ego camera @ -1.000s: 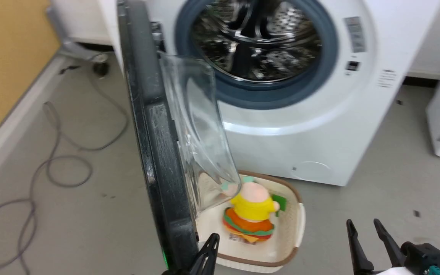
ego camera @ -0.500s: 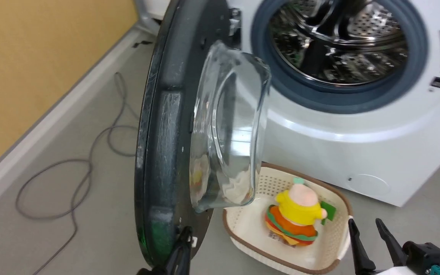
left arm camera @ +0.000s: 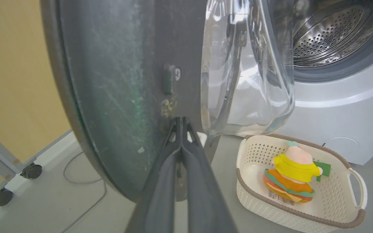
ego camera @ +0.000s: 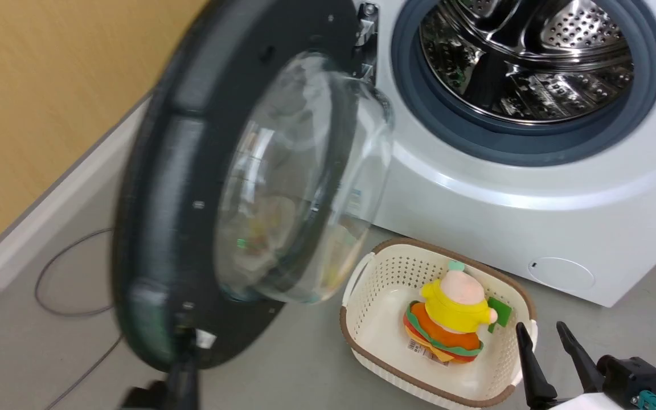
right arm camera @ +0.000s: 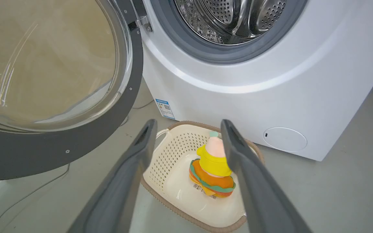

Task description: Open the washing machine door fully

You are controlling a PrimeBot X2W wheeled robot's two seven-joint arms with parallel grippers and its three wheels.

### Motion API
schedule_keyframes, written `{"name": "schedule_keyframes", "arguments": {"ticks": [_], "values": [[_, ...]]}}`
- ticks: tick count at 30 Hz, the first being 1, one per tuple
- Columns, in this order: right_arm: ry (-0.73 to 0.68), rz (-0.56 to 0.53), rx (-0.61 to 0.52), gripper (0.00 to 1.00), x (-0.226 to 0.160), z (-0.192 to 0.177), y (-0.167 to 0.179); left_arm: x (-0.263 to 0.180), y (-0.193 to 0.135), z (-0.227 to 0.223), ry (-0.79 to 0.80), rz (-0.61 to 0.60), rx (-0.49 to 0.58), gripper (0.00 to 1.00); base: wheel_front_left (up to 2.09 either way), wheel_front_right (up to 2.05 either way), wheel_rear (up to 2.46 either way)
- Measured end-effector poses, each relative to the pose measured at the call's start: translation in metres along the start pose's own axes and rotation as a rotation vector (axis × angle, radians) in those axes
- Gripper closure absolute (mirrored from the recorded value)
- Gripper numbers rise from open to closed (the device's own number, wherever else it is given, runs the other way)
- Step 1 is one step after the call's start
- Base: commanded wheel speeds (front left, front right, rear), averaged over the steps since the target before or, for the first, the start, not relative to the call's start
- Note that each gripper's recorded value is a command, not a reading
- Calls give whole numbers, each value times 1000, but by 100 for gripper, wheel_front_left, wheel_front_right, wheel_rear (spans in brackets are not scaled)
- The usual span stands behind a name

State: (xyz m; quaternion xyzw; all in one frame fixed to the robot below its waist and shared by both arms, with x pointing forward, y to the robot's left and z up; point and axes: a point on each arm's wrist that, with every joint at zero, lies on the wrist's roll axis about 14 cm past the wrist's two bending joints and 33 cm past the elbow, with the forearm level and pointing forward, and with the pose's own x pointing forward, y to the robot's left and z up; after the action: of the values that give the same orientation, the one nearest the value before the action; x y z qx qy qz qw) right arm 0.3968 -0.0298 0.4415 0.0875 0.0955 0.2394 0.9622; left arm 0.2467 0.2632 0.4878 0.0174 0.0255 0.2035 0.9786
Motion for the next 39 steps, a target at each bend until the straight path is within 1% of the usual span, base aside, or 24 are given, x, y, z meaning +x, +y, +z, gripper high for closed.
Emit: {"name": "schedule_keyframes", "arguments": {"ticks": [7,17,27,33,39], "values": [[2,-33,7,0,-4,0,-11,26,56,2,-6,141,7,100,0,0,0],[10,-108,21,0,-14,-3,-34,71,110,19,-48,250,38,100,0,0,0],[7,-156,27,0,-19,-3,-50,94,143,16,-25,326,67,100,0,0,0],[2,-171,27,0,-22,-1,-54,96,165,19,-23,370,91,100,0,0,0],[-35,-177,19,0,-28,10,-54,89,161,19,-34,351,115,100,0,0,0]]}}
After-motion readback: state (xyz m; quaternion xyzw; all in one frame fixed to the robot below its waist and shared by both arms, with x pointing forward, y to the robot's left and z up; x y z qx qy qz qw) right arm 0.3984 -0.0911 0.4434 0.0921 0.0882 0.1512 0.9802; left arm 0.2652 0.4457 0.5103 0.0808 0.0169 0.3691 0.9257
